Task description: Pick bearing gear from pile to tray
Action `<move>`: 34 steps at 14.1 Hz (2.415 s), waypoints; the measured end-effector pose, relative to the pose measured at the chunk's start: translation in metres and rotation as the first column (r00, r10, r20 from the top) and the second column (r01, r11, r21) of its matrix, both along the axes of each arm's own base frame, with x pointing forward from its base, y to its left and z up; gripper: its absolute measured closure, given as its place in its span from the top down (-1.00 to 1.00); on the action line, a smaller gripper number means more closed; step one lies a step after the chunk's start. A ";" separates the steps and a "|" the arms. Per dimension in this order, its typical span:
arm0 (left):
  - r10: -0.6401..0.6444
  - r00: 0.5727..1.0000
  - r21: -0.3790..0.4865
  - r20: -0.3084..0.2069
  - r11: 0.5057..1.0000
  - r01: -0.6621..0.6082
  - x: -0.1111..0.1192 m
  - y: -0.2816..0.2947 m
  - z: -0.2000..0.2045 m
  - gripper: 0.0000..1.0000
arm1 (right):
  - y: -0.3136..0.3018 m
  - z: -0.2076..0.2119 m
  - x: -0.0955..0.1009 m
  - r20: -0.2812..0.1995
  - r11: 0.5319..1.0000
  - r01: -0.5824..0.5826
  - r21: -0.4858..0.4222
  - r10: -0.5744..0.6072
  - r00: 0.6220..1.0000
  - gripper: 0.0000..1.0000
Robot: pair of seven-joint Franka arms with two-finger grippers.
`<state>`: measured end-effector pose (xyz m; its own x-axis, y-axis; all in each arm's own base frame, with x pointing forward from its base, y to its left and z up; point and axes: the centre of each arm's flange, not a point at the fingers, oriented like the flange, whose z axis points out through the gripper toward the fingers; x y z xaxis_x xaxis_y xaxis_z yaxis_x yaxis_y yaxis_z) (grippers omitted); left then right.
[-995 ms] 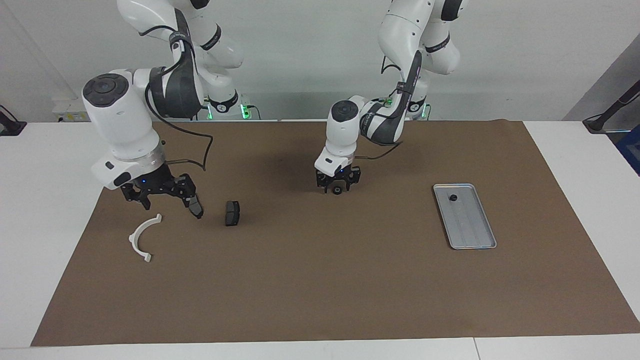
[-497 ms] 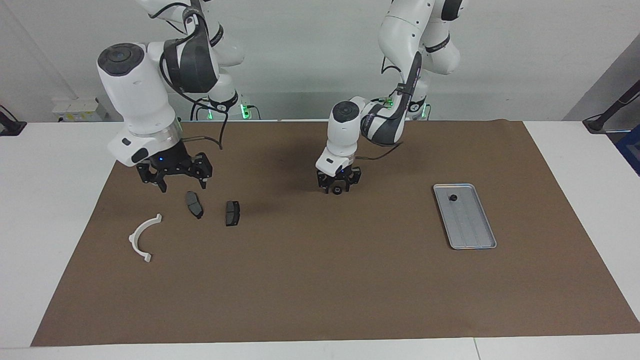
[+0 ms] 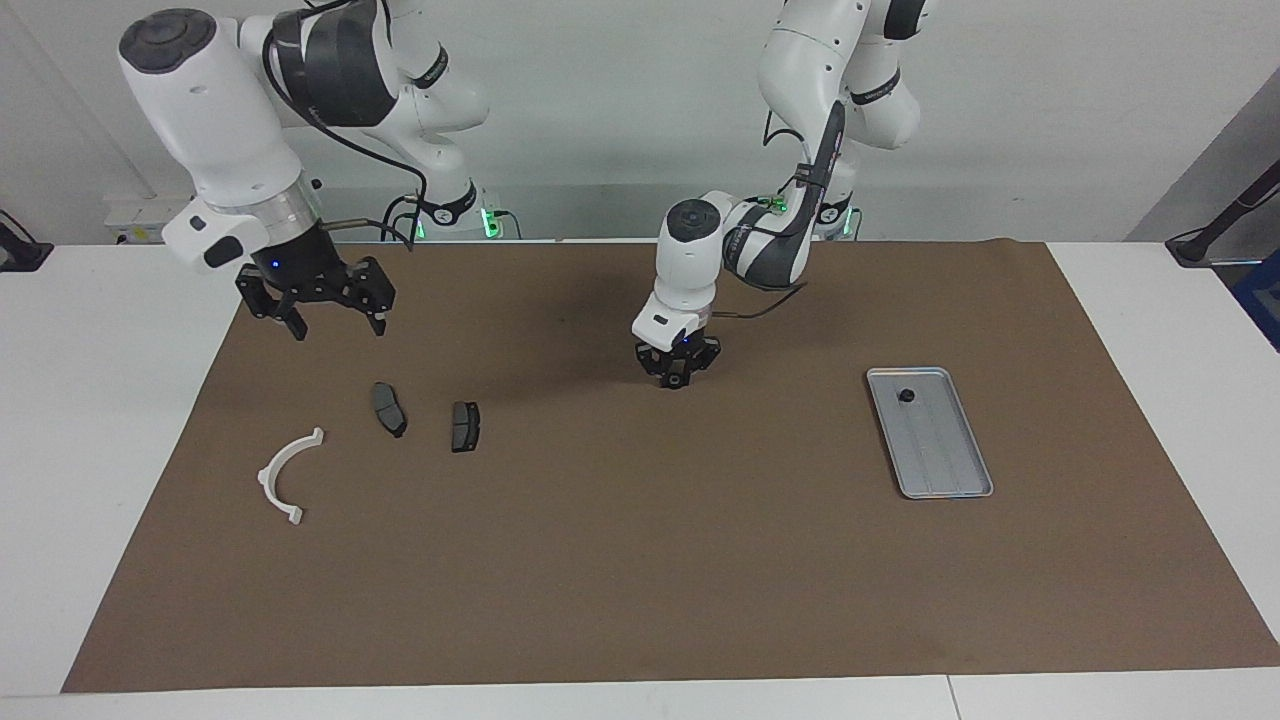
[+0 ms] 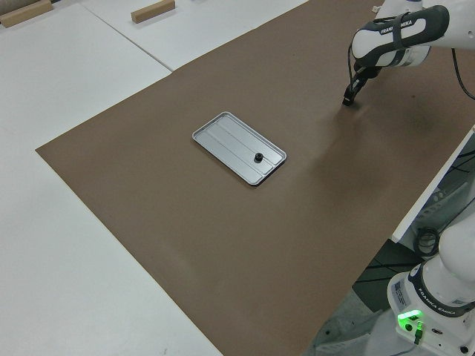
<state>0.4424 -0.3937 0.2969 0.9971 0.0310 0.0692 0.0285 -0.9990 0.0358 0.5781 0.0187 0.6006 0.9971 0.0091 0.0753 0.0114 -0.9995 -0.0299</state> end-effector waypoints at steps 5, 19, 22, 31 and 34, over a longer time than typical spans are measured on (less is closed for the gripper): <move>-0.006 0.999 -0.006 0.033 1.000 0.007 0.038 0.032 0.042 -0.31 | -0.001 0.001 -0.007 -0.035 1.000 0.001 0.000 -0.001 0.999 1.00; -0.111 0.993 0.074 0.048 0.991 0.108 0.155 0.368 0.076 -0.31 | -0.021 -0.014 -0.011 -0.053 0.999 0.034 0.003 -0.033 0.998 1.00; -0.121 0.992 0.074 0.030 0.990 0.119 0.154 0.375 0.066 -0.31 | -0.022 -0.015 -0.013 -0.073 0.999 0.030 -0.018 -0.031 0.997 1.00; -0.117 0.993 0.075 0.029 0.991 0.115 0.161 0.387 0.021 -0.31 | -0.010 -0.001 -0.015 -0.052 0.998 -0.005 -0.070 0.001 0.999 1.00; -0.109 0.993 0.075 0.036 0.992 0.106 0.157 0.397 0.013 -0.31 | -0.010 0.007 -0.018 -0.035 0.998 -0.004 -0.069 0.001 0.999 1.00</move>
<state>0.5991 0.0032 0.3098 0.9908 -0.0828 0.1073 -0.0791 -0.9961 -0.0384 0.5604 0.0087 0.6080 0.9991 0.0158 0.0396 0.0142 -0.9991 0.0393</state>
